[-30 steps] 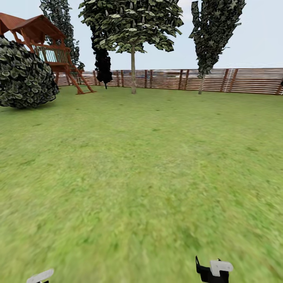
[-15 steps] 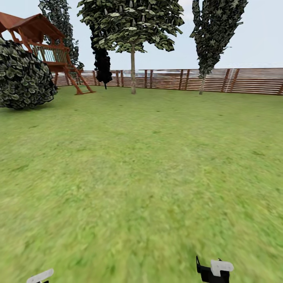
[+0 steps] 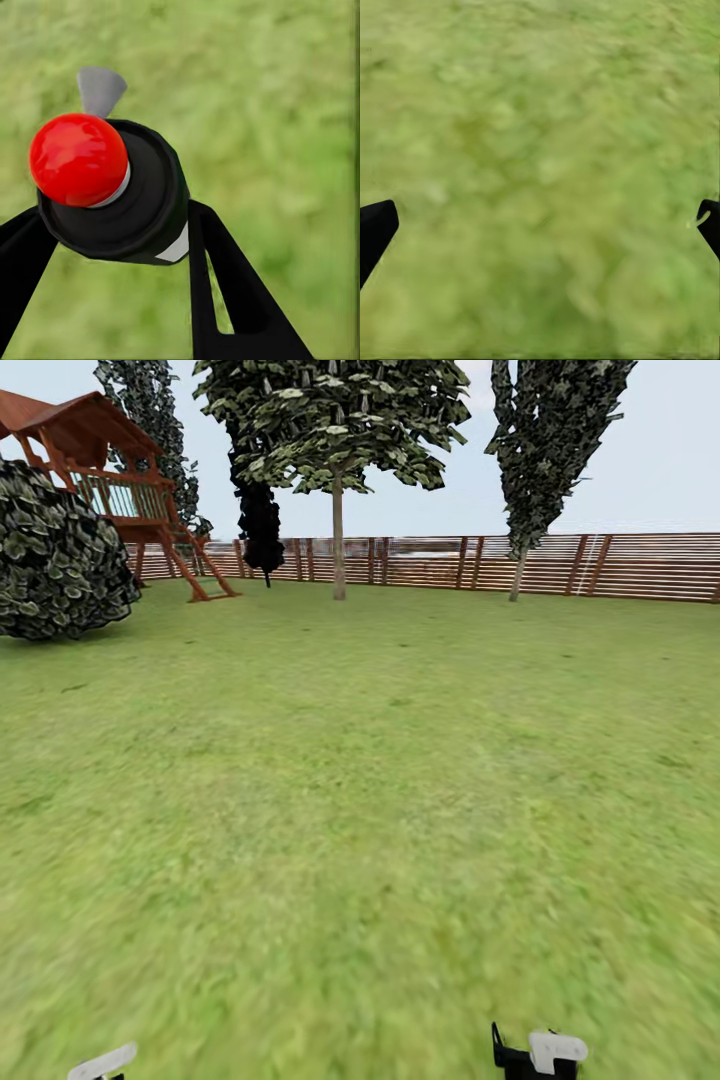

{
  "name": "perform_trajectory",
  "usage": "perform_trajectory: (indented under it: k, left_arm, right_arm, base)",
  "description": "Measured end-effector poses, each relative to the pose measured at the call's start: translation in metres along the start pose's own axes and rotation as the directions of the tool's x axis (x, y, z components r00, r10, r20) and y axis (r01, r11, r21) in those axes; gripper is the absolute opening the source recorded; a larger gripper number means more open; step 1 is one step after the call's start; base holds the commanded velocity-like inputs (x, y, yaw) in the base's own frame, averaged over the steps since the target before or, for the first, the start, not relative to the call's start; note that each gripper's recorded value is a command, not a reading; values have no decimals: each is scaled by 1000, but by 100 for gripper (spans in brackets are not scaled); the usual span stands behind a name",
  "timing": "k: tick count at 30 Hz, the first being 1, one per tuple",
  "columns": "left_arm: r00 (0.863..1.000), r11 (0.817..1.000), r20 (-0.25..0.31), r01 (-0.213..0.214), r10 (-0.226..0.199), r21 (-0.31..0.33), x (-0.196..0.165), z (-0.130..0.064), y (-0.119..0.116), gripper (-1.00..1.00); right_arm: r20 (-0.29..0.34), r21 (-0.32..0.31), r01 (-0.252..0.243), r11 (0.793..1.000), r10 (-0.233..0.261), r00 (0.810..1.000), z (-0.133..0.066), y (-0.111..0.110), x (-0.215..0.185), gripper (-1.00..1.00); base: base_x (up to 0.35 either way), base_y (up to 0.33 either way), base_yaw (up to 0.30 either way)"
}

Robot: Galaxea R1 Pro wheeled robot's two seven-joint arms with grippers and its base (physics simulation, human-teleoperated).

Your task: In the garden, pick up the pesticide atomizer on the floor and spray pesticide onto both trees until each tree trunk is fully covered.

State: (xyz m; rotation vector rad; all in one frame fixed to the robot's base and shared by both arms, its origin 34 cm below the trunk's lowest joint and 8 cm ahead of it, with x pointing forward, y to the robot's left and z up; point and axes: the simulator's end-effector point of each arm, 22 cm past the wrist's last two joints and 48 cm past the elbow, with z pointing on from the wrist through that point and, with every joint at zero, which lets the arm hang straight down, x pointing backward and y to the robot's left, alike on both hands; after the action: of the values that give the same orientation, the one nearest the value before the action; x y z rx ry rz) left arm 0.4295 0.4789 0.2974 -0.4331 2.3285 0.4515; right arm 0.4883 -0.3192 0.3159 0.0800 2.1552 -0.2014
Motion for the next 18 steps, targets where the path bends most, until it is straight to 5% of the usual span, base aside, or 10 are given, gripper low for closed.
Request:
perform_trajectory:
  k: [8, 18]
  left_arm:
    - [1000, 1000, 0, 0, 0, 0, 0, 0, 0, -100]
    - [1000, 1000, 2, 0, 0, 0, -1, 0, 0, -100]
  right_arm:
    - [-91, -55, -43, 998, 38, 995, -17, 31, 36, 100]
    - [-100, -59, -48, 997, 42, 994, -19, 34, 39, 100]
  base:
    - [340, 0, 0]
    - [340, 0, 0]
